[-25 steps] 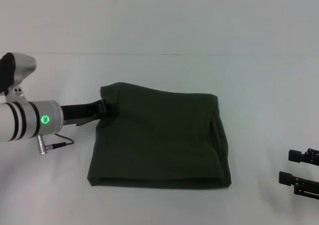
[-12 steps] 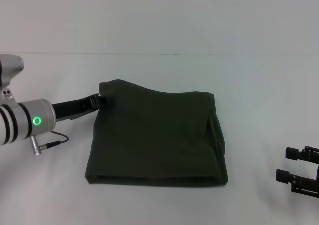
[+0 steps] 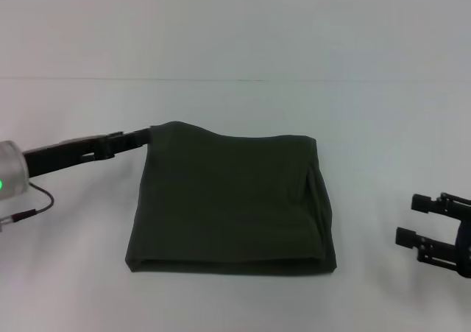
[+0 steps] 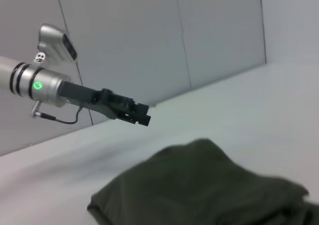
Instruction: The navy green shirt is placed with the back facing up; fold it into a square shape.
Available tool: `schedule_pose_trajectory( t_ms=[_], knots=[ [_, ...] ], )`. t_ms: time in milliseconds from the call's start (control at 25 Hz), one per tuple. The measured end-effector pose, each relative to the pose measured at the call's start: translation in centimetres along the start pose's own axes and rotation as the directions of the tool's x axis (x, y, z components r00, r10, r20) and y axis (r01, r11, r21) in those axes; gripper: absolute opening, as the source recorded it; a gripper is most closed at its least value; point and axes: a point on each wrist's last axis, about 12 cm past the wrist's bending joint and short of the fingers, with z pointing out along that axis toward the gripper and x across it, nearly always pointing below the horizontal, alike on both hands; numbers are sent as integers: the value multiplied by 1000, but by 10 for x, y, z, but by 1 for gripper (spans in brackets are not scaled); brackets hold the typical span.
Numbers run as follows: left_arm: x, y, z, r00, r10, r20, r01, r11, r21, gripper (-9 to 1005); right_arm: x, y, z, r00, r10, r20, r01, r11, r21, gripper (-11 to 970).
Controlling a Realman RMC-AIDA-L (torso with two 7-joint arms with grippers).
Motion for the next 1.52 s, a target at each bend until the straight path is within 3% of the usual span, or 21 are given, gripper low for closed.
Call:
schedule_pose_trajectory(
  t_ms=[40,80,160,240,280,320,440,520,680,880,1520],
  knots=[
    [0,0,0,1000,0,0,0,1000,0,648,-2,0,3,1000,-19,14,19,1000,-3,737],
    [0,-4,-7,998,69,9,-69,996,52,684,-4,0,7,999,-36,28,36,999,-9,737],
    [6,-19,-24,967,251,35,-252,945,207,756,-7,1,13,997,-61,53,62,998,-20,737],
    [17,-25,-37,930,360,75,-366,886,286,828,-8,2,22,992,-98,77,101,994,-42,738],
    [17,-25,-37,930,360,75,-366,886,286,864,-8,4,25,991,-108,83,112,993,-49,738],
    [29,-28,-45,901,421,107,-432,846,312,900,-6,6,29,988,-126,94,132,990,-58,738],
    [48,-29,-53,865,482,140,-500,803,325,926,2,14,38,980,-160,118,170,982,-78,739],
    [62,-28,-57,865,483,140,-500,800,331,943,10,19,41,979,-164,120,174,982,-79,739],
    [90,-24,-64,889,441,123,-456,826,330,952,32,29,40,985,-143,92,148,988,-48,740],
    [113,-19,-65,899,431,78,-432,846,314,951,53,39,38,988,-141,56,142,990,-3,741],
    [112,-18,-64,895,439,82,-441,841,313,949,56,33,38,990,-140,36,138,989,54,742]
  ],
)
